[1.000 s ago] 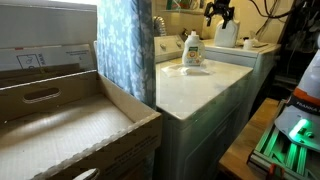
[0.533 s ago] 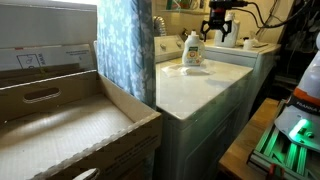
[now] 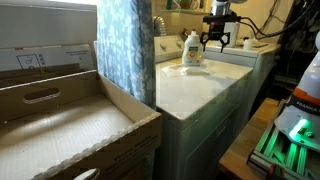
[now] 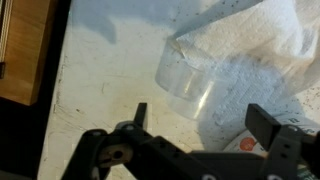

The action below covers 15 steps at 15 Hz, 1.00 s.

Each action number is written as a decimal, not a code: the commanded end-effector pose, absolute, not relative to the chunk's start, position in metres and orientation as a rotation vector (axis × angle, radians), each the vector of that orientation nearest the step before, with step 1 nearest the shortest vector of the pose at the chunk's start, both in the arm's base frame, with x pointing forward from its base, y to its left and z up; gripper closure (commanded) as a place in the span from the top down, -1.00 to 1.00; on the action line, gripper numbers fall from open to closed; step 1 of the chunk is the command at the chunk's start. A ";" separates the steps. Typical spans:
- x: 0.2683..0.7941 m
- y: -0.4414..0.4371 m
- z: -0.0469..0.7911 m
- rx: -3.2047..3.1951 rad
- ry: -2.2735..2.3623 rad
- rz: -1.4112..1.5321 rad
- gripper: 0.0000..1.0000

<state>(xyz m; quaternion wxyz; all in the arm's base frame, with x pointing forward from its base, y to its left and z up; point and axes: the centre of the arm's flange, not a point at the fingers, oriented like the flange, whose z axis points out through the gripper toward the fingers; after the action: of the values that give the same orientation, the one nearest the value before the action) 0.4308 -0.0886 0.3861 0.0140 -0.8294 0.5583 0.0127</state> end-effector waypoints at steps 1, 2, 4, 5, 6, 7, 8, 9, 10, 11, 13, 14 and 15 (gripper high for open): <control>0.421 -0.091 0.362 -2.509 1.845 0.051 1.00; 0.419 -0.092 0.357 -2.506 1.864 0.048 1.00; 0.417 -0.095 0.348 -2.482 1.885 0.046 1.00; 0.416 -0.097 0.343 -2.472 1.893 0.036 1.00; 0.416 -0.098 0.340 -2.465 1.900 0.025 1.00; 0.416 -0.100 0.336 -2.458 1.901 0.005 1.00; 0.417 -0.101 0.334 -2.461 1.890 -0.029 1.00; 0.419 -0.101 0.332 -2.447 1.887 -0.049 1.00; 0.421 -0.101 0.329 -2.445 1.894 -0.062 1.00; 0.423 -0.102 0.326 -2.439 1.900 -0.073 1.00; 0.425 -0.102 0.321 -2.429 1.896 -0.095 1.00; 0.427 -0.102 0.318 -2.414 1.910 -0.097 1.00; 0.429 -0.103 0.314 -2.398 1.925 -0.100 1.00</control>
<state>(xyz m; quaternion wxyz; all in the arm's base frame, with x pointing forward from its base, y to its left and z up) 0.4292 -0.0998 0.3297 0.0277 -0.7930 0.6081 -0.0261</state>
